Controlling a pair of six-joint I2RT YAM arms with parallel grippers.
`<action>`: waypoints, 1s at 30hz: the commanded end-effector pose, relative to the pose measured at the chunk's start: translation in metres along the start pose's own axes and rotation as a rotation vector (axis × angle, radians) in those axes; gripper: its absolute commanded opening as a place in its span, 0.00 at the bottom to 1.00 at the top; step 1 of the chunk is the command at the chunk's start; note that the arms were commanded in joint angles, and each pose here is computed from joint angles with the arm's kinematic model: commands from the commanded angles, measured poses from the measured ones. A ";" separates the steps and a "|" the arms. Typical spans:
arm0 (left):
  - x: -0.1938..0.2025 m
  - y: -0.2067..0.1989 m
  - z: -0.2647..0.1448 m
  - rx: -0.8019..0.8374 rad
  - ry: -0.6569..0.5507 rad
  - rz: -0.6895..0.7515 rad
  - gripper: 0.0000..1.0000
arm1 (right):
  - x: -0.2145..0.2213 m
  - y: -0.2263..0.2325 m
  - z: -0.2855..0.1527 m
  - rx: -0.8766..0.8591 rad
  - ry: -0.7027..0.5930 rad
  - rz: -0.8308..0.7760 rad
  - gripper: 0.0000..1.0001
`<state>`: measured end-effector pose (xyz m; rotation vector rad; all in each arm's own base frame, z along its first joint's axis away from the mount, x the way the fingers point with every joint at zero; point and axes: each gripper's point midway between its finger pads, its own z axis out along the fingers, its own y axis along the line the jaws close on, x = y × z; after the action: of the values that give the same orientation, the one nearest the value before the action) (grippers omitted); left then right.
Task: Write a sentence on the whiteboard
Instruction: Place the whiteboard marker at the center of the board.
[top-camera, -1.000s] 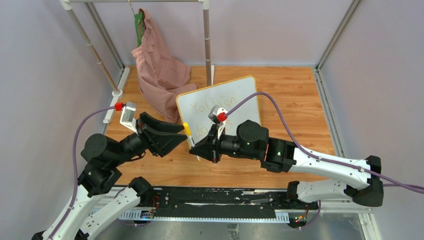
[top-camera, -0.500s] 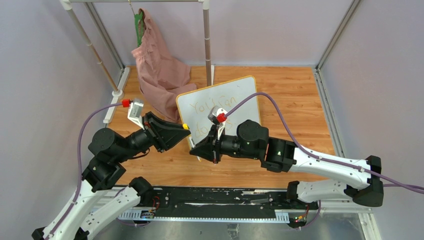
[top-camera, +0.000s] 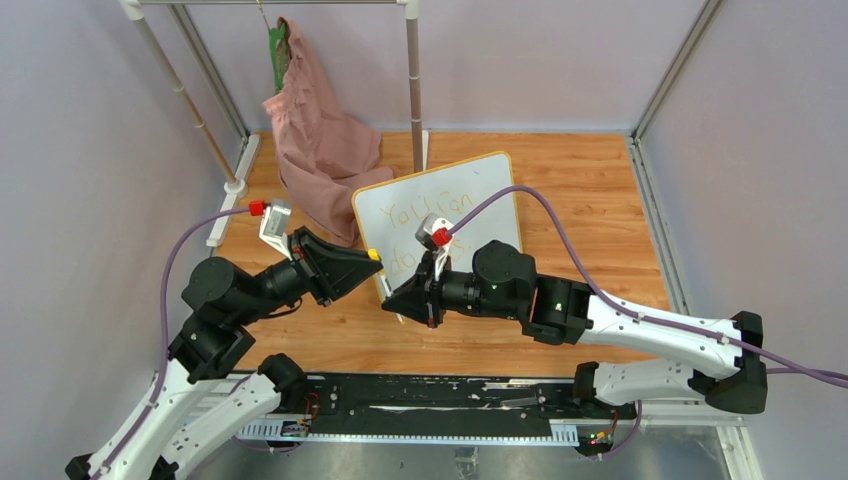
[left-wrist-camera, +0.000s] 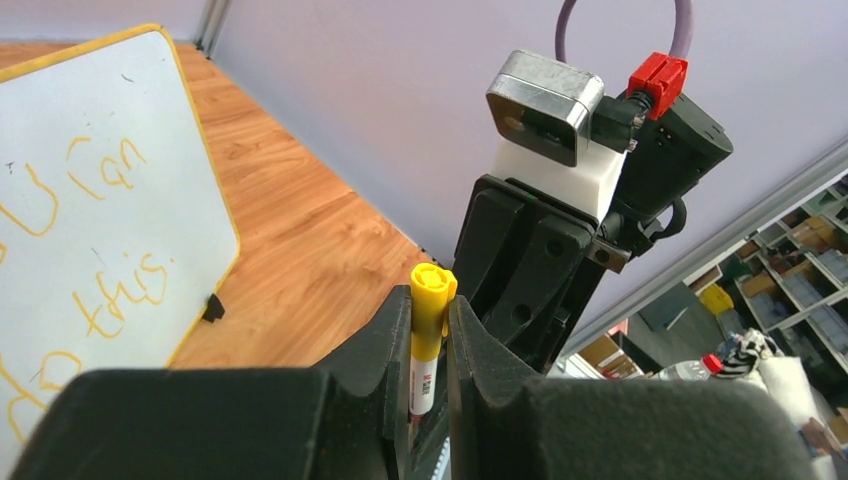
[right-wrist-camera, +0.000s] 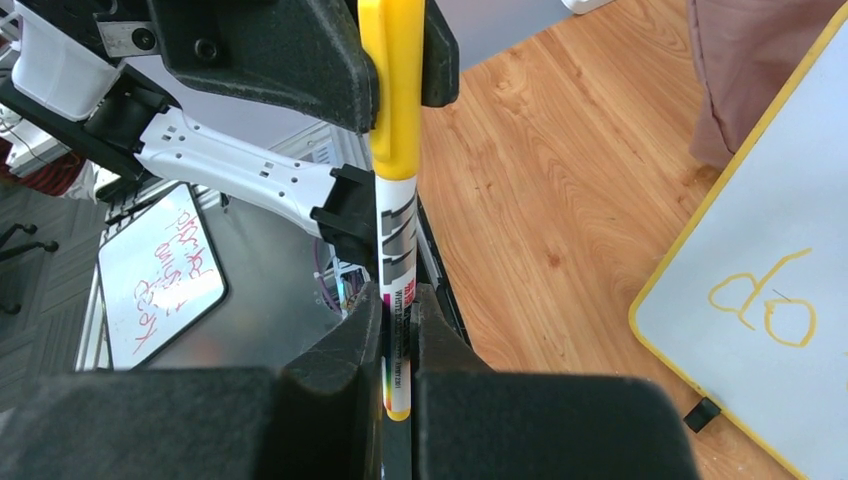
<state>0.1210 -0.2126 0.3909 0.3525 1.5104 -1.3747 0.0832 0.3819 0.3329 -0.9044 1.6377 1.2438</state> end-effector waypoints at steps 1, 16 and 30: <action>0.004 0.001 -0.005 -0.007 0.008 0.009 0.22 | -0.024 0.000 -0.009 0.008 -0.071 -0.045 0.00; -0.027 0.094 -0.065 -0.584 -0.118 0.313 1.00 | 0.006 -0.132 -0.171 0.772 0.100 -0.094 0.00; -0.004 0.184 -0.071 -0.991 0.077 0.409 1.00 | 0.106 -0.233 -0.262 1.216 0.147 0.491 0.00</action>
<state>0.2210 -0.1051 0.2876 0.0640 1.7919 -0.3492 0.2133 0.0821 0.2087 0.0196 2.2460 0.1939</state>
